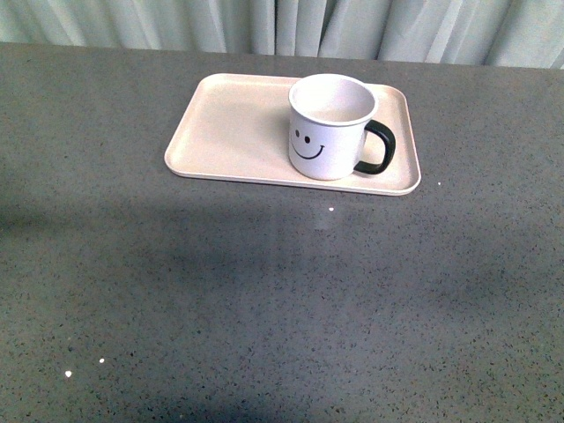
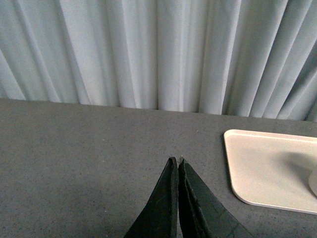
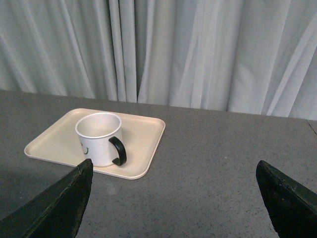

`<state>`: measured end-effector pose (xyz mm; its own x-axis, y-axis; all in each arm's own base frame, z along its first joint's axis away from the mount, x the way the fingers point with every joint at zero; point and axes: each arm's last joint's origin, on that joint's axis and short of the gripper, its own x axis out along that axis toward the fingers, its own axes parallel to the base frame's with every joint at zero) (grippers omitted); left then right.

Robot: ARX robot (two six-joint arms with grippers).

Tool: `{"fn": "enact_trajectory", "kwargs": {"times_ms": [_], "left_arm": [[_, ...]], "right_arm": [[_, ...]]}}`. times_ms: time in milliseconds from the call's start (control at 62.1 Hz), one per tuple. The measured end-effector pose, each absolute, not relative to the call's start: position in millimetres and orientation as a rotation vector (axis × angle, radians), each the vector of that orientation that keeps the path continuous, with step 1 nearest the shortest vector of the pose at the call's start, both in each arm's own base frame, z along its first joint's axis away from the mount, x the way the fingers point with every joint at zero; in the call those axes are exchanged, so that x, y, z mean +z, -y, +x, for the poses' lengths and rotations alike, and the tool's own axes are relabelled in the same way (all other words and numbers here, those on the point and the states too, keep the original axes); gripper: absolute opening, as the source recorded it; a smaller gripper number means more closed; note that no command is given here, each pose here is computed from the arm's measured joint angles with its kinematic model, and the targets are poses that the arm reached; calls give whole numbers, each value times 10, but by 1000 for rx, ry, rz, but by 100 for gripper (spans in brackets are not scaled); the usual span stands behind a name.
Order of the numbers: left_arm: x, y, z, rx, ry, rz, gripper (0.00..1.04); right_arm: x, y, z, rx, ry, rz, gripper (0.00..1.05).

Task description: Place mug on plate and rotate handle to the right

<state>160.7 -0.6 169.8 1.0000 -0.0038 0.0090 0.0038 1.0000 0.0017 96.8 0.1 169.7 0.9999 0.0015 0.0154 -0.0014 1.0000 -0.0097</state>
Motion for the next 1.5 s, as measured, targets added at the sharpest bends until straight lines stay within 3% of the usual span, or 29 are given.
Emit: {"fn": "enact_trajectory", "kwargs": {"times_ms": [1498], "left_arm": [[1679,4,1041,-4,-7,2,1]], "right_arm": [[1697,-1,968,1,15,-10,95]]}}
